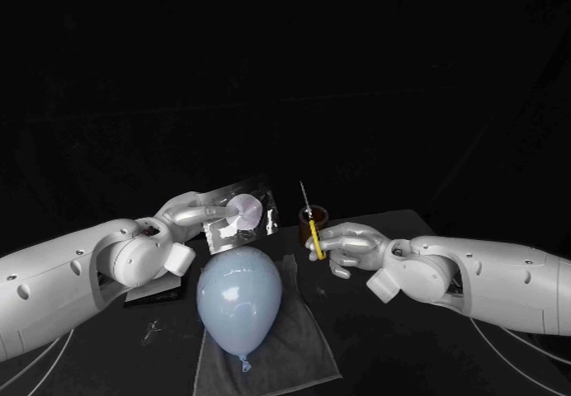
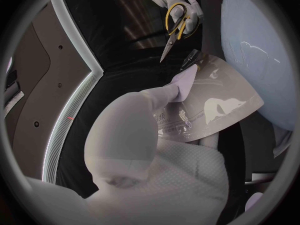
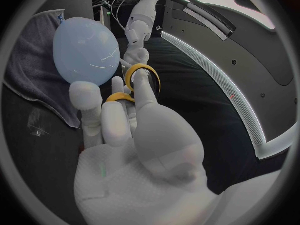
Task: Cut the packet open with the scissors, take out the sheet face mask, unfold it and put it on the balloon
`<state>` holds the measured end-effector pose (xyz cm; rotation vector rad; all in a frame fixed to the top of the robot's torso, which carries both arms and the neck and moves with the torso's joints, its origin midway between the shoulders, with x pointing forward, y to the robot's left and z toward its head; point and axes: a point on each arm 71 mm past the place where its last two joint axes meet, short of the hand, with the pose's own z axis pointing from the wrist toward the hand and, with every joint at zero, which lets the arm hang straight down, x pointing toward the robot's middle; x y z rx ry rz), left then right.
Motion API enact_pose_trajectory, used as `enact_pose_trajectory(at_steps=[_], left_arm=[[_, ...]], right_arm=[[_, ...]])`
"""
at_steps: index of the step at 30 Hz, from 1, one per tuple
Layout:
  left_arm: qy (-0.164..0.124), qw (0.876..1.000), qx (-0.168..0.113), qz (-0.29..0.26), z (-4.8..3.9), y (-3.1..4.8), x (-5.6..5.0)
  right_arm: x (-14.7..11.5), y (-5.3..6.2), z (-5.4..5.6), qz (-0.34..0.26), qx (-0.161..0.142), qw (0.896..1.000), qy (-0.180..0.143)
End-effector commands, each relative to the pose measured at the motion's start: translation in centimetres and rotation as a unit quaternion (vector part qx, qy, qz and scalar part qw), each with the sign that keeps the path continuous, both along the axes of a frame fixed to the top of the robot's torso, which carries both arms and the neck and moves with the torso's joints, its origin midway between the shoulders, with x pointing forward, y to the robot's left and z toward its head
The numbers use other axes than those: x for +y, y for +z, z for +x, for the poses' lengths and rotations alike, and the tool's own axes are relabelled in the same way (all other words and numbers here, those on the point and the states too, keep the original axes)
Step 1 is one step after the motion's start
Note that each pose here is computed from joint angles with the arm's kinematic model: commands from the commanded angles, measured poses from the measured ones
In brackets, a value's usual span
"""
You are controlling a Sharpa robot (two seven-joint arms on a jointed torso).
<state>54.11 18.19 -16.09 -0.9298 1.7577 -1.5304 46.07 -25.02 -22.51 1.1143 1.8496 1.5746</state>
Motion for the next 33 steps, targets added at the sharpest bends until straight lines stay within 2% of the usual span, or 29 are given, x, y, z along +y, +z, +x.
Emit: enact_pose_trajectory(at_steps=[1,9,17,26,33], left_arm=[[-0.009,1.0,-0.011,-0.013,-0.15,0.46,0.0],[-0.004,1.0,-0.012,-0.013,-0.2,0.61,0.5],[-0.002,1.0,-0.012,-0.012,-0.21,0.63,0.6],[0.0,1.0,-0.012,-0.011,-0.18,0.61,0.9],[0.0,1.0,-0.011,-0.011,-0.22,0.6,0.9]], right_arm=[[0.3,0.3,-0.3,0.033,0.006,0.999,0.016],[0.4,0.0,-0.8,0.054,0.016,0.998,0.019],[0.5,-0.9,-1.4,0.075,0.032,0.996,0.021],[1.1,-1.1,-2.1,0.113,0.058,0.991,0.05],[1.6,-1.8,-3.0,0.141,0.081,0.984,0.078]])
